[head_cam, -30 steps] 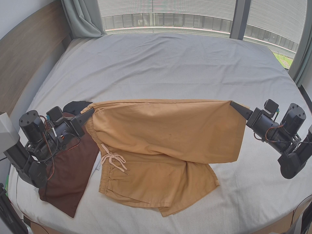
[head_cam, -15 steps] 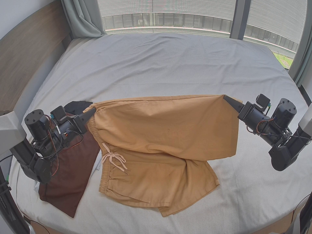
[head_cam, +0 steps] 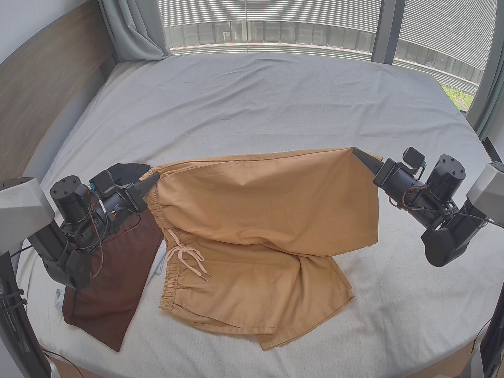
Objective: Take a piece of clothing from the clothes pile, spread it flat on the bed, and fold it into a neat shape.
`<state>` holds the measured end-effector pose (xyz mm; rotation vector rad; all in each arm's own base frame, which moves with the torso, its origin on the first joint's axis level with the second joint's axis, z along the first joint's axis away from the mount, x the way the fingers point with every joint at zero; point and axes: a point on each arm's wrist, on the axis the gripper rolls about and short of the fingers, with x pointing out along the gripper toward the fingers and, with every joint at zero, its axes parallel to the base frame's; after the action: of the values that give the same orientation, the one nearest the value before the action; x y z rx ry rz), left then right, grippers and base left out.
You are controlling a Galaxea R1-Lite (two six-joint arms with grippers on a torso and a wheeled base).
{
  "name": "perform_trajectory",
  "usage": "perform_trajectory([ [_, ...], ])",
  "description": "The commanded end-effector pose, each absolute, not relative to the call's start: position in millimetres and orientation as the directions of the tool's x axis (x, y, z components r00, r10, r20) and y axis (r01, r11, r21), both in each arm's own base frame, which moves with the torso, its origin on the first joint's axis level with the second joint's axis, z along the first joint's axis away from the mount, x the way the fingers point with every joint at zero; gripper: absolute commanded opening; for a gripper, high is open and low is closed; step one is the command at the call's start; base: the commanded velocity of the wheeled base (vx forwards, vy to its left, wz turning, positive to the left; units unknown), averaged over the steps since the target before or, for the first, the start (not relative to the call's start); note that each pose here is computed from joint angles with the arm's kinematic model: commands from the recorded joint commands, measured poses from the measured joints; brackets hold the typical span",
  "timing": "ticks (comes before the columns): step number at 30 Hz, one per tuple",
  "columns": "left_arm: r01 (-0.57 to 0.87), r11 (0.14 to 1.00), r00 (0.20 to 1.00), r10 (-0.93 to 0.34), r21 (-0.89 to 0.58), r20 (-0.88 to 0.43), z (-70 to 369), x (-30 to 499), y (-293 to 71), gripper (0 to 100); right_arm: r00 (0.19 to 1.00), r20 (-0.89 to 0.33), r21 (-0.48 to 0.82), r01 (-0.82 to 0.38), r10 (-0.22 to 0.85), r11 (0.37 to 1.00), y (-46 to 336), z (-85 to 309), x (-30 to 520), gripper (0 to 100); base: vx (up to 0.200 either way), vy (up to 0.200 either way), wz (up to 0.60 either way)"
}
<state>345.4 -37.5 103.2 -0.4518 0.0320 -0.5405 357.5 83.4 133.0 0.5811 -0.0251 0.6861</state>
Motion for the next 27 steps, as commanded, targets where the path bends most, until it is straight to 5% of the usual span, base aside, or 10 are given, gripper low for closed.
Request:
perform_trajectory([
  [1,0.483,0.762,0.863,-0.498,-0.432,0.086,97,354,-38,0,0.780,0.204,0.500,-0.603,0.592,0.621,86,124,370,0,0.000,0.000,0.00],
  [27,0.444,0.760,0.891,-0.431,-0.474,0.144,71,411,-43,0,0.781,0.231,0.489,-0.609,0.580,0.625,89,96,418,0,0.000,0.000,0.00],
])
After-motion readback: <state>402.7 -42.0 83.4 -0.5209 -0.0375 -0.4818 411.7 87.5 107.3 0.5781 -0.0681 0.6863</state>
